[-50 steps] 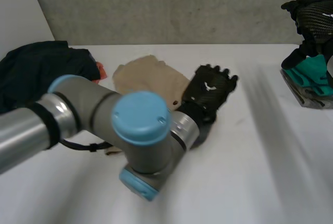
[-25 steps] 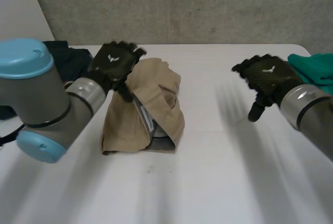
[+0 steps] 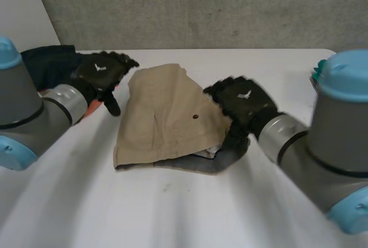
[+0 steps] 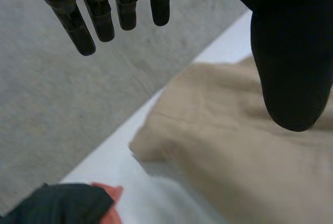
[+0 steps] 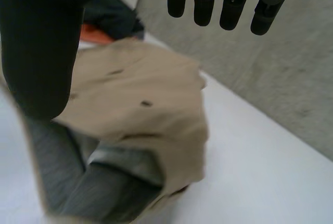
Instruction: Fold the laundry.
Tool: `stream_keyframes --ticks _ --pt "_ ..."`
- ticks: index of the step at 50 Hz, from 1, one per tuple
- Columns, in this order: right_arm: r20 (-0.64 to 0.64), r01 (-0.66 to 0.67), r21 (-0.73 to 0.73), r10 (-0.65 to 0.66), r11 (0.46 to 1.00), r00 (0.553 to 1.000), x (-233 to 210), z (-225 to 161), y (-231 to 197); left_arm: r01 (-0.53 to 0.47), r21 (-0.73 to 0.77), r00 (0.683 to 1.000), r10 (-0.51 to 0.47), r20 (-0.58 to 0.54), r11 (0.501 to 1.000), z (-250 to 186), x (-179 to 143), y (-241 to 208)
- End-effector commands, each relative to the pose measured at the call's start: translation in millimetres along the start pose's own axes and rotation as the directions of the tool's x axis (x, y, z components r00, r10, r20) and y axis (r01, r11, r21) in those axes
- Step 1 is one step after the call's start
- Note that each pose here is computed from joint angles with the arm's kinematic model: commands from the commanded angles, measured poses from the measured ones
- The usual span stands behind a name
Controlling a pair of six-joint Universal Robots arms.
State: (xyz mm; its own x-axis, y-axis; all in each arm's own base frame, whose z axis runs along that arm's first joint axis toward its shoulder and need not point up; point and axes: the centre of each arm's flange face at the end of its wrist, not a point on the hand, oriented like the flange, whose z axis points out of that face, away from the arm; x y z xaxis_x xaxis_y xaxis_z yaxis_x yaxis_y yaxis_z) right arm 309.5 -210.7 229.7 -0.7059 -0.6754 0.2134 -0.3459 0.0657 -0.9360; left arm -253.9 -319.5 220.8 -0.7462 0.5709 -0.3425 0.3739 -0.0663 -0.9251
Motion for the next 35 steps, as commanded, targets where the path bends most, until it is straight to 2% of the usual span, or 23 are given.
stream_keyframes --ticks 1,4,13,19,24,28,29,33,35 --pt "-0.036 0.175 -0.086 -0.178 0.981 0.983 -12.8 10.9 28.1 -0.175 -0.081 0.981 0.167 -0.101 0.981 2.8 30.1 29.5" --pt "-0.064 0.217 -0.095 -0.223 0.972 0.973 -13.0 21.0 40.5 -0.211 -0.097 0.972 0.198 -0.125 0.973 6.0 37.7 38.8" --pt "-0.126 0.338 -0.094 -0.348 0.936 0.929 -7.9 52.8 66.8 -0.211 -0.085 0.971 0.199 -0.134 0.974 4.9 44.1 35.6" --pt "-0.185 0.341 -0.124 -0.359 0.932 0.915 4.0 30.3 62.2 -0.200 -0.052 0.977 0.195 -0.092 0.978 -1.9 37.1 16.6" --pt "-0.246 0.330 -0.134 -0.354 0.935 0.903 56.6 6.0 46.7 -0.149 -0.038 0.987 0.146 -0.065 0.988 -2.4 29.9 9.6" --pt "-0.085 0.339 -0.166 -0.356 0.926 0.931 64.6 -11.2 53.8 -0.148 -0.024 0.988 0.146 -0.053 0.989 0.1 26.2 7.0" --pt "0.005 0.338 -0.153 -0.341 0.929 0.940 58.2 -20.8 51.2 -0.148 -0.022 0.988 0.147 -0.051 0.989 0.8 25.9 6.6" --pt "0.177 0.299 -0.092 -0.280 0.950 0.944 40.6 -43.5 36.6 -0.153 -0.008 0.986 0.153 -0.063 0.988 2.7 30.3 4.9" --pt "0.200 0.283 -0.059 -0.266 0.957 0.943 37.0 -49.0 29.2 -0.162 0.015 0.985 0.163 -0.062 0.987 6.4 33.4 2.1"
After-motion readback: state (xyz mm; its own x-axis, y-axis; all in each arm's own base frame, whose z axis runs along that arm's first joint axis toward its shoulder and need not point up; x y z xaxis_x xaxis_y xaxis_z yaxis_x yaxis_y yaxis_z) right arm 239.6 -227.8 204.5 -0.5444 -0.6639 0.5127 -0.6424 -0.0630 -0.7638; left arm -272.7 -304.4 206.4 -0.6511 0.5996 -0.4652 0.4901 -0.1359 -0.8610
